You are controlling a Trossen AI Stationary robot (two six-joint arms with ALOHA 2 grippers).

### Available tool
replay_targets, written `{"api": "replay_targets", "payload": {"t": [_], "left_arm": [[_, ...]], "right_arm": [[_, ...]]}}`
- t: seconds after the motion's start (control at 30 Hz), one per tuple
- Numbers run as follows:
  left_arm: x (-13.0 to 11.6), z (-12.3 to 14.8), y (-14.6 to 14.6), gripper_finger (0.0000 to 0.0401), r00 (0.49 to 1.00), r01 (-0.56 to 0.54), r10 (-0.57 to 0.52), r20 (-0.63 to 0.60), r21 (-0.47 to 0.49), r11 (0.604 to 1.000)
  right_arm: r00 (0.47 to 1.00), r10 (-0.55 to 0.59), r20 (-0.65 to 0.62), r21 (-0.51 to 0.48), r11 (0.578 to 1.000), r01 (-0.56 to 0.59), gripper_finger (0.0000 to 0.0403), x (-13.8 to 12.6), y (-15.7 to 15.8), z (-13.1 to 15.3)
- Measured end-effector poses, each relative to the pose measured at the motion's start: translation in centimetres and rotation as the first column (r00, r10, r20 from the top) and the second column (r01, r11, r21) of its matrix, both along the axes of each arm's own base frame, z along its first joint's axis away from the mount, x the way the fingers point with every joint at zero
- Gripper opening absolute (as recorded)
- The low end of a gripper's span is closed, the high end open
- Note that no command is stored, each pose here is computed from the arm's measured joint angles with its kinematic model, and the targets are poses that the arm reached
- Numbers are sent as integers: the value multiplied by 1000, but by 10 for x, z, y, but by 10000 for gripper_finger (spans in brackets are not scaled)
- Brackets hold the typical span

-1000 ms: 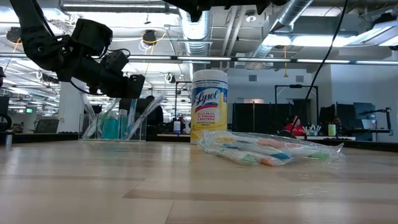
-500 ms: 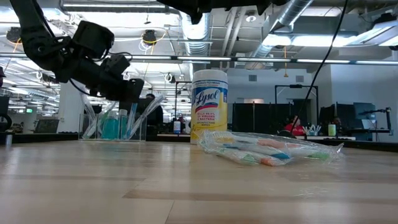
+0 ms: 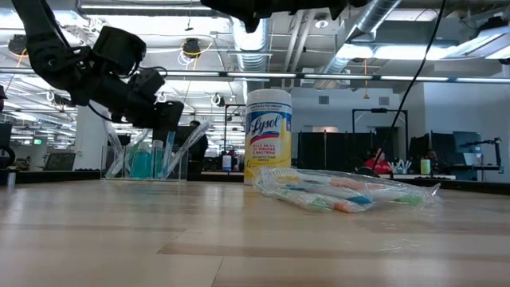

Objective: Pick & Place toothbrushing station
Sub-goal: Put the blue toothbrush into the transparent organizer

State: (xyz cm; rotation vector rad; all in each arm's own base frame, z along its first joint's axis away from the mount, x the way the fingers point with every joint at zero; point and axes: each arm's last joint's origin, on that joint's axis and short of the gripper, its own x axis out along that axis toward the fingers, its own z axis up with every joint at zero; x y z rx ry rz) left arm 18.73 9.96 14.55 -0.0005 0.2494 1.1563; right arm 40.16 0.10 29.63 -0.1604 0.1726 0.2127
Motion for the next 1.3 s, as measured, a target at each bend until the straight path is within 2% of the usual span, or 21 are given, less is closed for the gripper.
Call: {"api": "replay_targets", "payload": {"t": [0.4,0.63,0.8,0.97,1.17,1.3], "left_arm": [[0,1,0,190,1000,1,-1,3,2,1000],[-3,17,-3,203,996,14,-17,83,34,999],[0,28,-15,197,974,163,-167,152,44,986],[6,33,-31,188,938,295,-299,177,50,954],[13,32,-52,179,859,480,-478,181,39,877],[16,32,-64,175,822,542,-539,182,38,839]], "right_arm": [[1000,-2,-10,9,1000,2,56,0,0,-1],[997,-2,-75,11,1000,3,56,-2,0,-6],[981,-1,-192,11,1000,4,56,-5,0,-17],[929,8,-370,12,1000,-4,56,-13,4,-33],[843,29,-538,22,1000,-20,56,-25,14,-47],[798,35,-602,47,999,-8,56,-30,20,-52]]}}
